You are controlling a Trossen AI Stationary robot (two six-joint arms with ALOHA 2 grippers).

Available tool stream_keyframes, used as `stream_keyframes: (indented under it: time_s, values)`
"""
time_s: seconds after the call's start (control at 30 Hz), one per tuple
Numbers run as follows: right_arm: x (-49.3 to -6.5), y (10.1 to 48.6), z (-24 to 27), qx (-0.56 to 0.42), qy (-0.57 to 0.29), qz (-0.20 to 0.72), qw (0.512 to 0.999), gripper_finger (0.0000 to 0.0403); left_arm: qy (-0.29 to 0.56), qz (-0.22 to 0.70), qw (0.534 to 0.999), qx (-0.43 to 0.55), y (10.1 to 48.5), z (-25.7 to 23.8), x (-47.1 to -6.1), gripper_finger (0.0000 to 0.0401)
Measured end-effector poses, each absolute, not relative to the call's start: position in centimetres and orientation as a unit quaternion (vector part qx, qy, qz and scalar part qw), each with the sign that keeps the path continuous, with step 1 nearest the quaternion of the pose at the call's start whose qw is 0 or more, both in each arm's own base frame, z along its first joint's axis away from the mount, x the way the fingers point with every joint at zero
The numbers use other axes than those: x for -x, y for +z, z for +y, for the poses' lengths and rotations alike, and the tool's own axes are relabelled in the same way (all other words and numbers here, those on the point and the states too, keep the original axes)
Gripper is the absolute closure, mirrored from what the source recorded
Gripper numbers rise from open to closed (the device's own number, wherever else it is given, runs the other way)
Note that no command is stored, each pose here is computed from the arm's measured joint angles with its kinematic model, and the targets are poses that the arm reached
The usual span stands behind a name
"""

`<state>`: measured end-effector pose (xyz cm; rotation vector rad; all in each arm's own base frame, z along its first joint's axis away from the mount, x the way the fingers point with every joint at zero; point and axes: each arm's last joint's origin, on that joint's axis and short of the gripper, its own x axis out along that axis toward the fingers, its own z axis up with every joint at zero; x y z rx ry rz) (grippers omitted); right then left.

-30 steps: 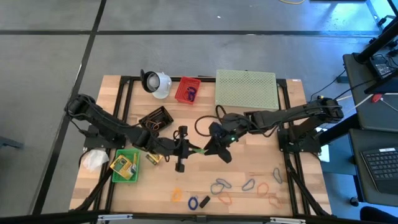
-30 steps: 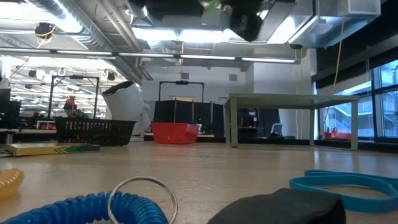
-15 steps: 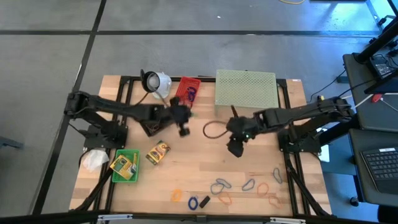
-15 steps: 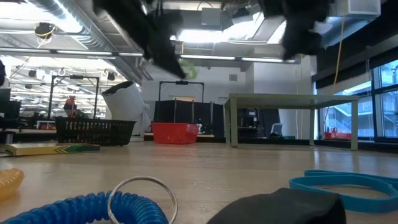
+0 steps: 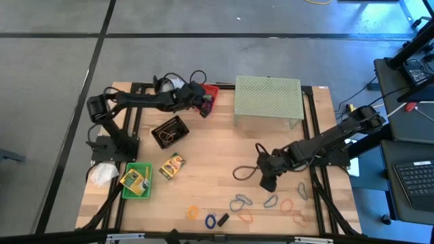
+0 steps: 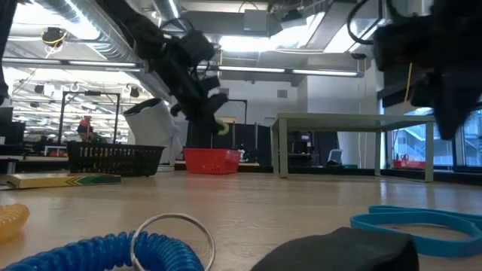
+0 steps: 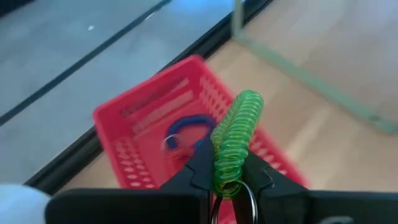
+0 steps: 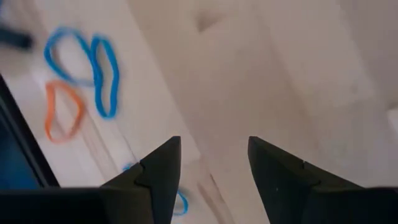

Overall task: Pick & Place Office Desk Supplies
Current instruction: Put the green spring keychain into the red bin, then put the blue rubber band into the black bin

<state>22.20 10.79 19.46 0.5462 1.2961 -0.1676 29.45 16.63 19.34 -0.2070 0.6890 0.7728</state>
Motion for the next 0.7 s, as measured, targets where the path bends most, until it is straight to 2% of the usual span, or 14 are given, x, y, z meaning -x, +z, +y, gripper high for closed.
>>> stream_keyframes:
  time_s: [0.17,0.23,0.43,0.7]
  values:
    - [-21.3,19.0,12.3,-0.213,-0.034,0.608,0.764,0.0214,0.387,0.339,0.852,0.096,17.9,17.8,-29.4,0.0377]
    - [-21.0,19.0,12.9,-0.223,-0.014,0.622,0.751,0.0214,0.392,0.346,0.848,0.086,17.6,17.9,-29.5,0.0368]
    - [-20.3,18.9,14.0,-0.263,-0.011,0.644,0.719,0.0204,0.374,0.358,0.853,0.066,17.7,17.6,-29.6,0.0309]
    - [-20.0,18.3,15.7,-0.256,0.009,0.643,0.722,0.0175,0.373,0.320,0.869,0.058,20.5,16.9,-29.4,0.0244]
